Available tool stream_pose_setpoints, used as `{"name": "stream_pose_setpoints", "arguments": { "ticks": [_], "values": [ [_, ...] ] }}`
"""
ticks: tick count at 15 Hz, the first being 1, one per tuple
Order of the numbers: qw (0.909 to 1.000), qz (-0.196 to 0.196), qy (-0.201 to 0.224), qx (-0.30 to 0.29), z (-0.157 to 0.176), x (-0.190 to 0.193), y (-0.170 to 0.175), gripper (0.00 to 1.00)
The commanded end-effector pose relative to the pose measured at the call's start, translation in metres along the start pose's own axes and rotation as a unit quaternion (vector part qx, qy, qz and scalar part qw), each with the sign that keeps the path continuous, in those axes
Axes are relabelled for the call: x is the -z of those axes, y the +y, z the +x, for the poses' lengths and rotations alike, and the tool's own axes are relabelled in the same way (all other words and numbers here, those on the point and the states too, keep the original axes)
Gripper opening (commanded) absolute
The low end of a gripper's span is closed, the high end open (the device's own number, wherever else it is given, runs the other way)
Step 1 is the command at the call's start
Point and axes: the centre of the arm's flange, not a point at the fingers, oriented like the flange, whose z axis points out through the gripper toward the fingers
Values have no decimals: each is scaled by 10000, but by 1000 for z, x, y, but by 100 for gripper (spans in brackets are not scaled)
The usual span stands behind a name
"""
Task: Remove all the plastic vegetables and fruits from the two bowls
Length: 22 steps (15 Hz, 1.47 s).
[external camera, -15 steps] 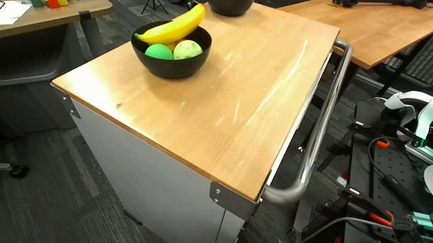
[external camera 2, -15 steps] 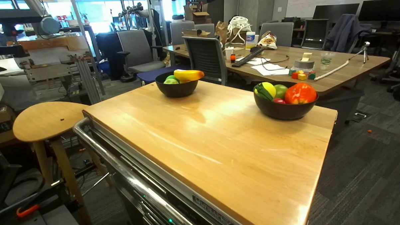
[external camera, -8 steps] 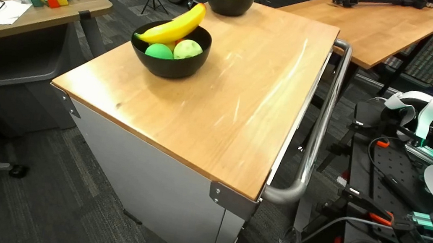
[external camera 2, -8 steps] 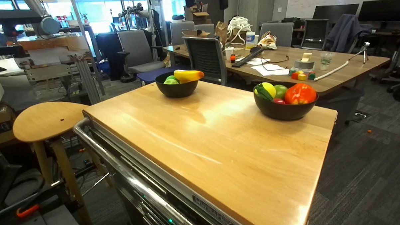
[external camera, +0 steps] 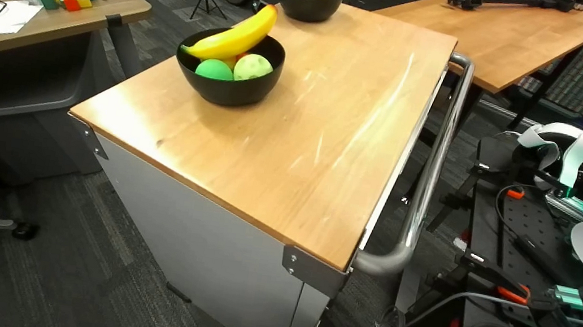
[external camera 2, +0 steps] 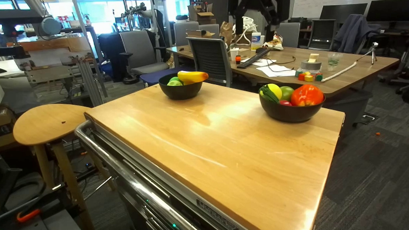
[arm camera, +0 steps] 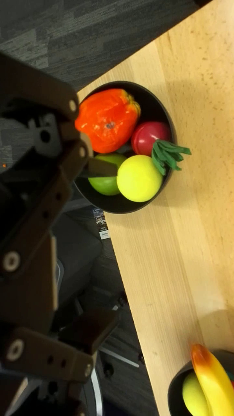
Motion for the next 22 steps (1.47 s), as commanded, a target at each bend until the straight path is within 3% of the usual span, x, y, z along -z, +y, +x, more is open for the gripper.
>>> {"name": "stream_pose_setpoints", "arguments": {
  "ticks": [1, 3, 8, 13, 14, 16, 22],
  "values": [
    [10000, 0, -7, -26, 5, -5, 0, 100],
    [10000, -54, 67, -9, 4, -4, -3, 100],
    [9957, -444, -672, -461, 2, -60, 21, 100],
    [9928, -426, -908, -659, 1, -103, 38, 99],
    [9923, -435, -936, -679, 2, -108, 40, 79],
    [9921, -426, -962, -682, 2, -114, 41, 70],
    [9926, -485, -896, -667, 5, -117, 41, 21]
  ]
}}
